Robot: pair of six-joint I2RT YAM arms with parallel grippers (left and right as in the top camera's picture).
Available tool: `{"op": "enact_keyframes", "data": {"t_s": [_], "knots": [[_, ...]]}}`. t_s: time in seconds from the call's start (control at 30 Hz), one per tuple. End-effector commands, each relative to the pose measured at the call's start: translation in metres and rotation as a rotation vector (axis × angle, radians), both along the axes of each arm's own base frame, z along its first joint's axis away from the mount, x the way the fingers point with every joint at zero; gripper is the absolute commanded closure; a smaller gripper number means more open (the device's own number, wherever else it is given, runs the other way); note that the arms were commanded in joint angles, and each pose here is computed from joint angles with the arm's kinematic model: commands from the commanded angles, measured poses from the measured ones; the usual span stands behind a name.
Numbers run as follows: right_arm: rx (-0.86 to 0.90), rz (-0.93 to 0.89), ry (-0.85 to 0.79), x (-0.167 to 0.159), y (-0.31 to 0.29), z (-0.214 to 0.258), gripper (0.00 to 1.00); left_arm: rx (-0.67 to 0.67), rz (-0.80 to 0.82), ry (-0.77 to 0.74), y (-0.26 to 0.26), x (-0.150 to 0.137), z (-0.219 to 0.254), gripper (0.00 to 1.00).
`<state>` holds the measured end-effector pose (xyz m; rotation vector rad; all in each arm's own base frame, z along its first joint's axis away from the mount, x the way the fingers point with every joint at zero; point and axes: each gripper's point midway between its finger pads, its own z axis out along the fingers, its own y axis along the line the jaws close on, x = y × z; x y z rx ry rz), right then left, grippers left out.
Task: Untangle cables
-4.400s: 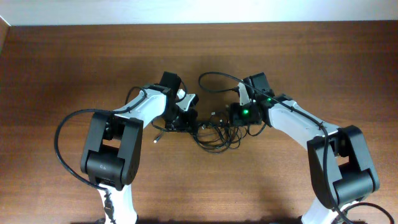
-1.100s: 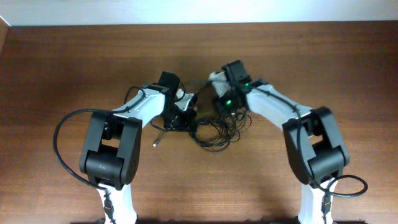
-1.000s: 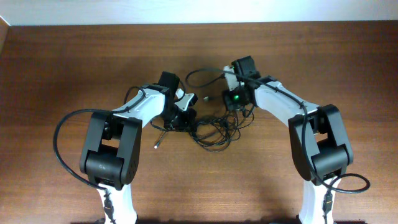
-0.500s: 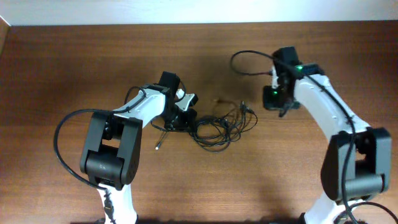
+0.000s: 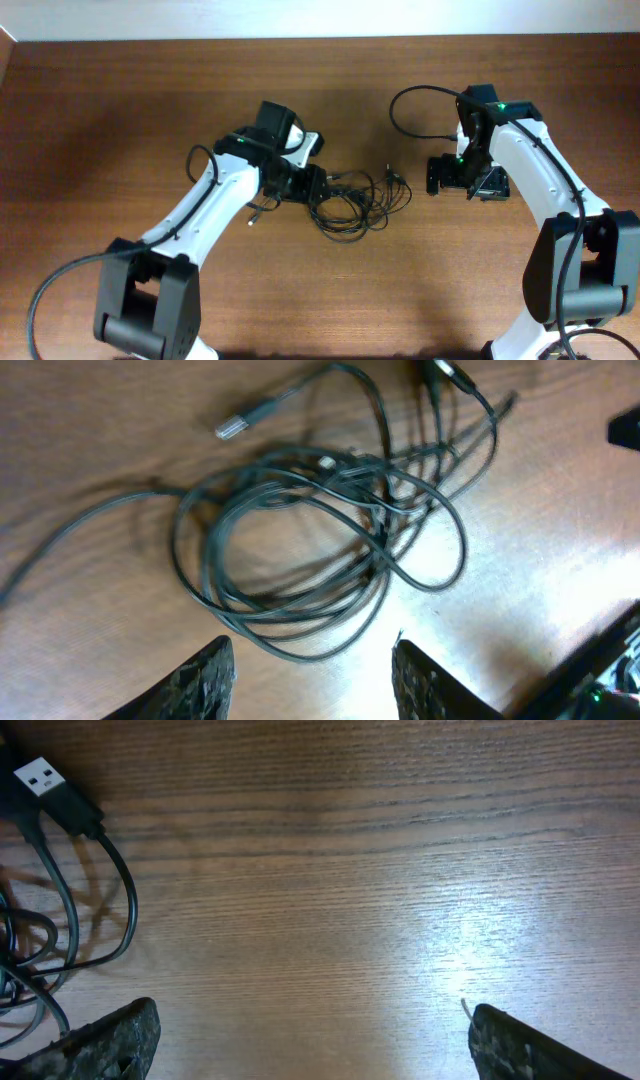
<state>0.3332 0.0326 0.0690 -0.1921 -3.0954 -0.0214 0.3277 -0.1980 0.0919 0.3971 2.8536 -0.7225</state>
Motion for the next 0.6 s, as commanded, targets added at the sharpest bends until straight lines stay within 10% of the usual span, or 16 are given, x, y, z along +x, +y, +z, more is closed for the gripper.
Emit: {"op": "enact_keyframes", "data": {"t_s": [0.0,0.57], "knots": [[0.008,-0.01,-0.027,0.002,0.0,0.008,0.02,0.067,0.014,-0.003,-0.018,-0.015,0.003,0.48],[0.008,-0.01,-0.027,0.002,0.0,0.008,0.02,0.173,0.01,-0.123,-0.079,-0.04,0.0,0.47]]}}
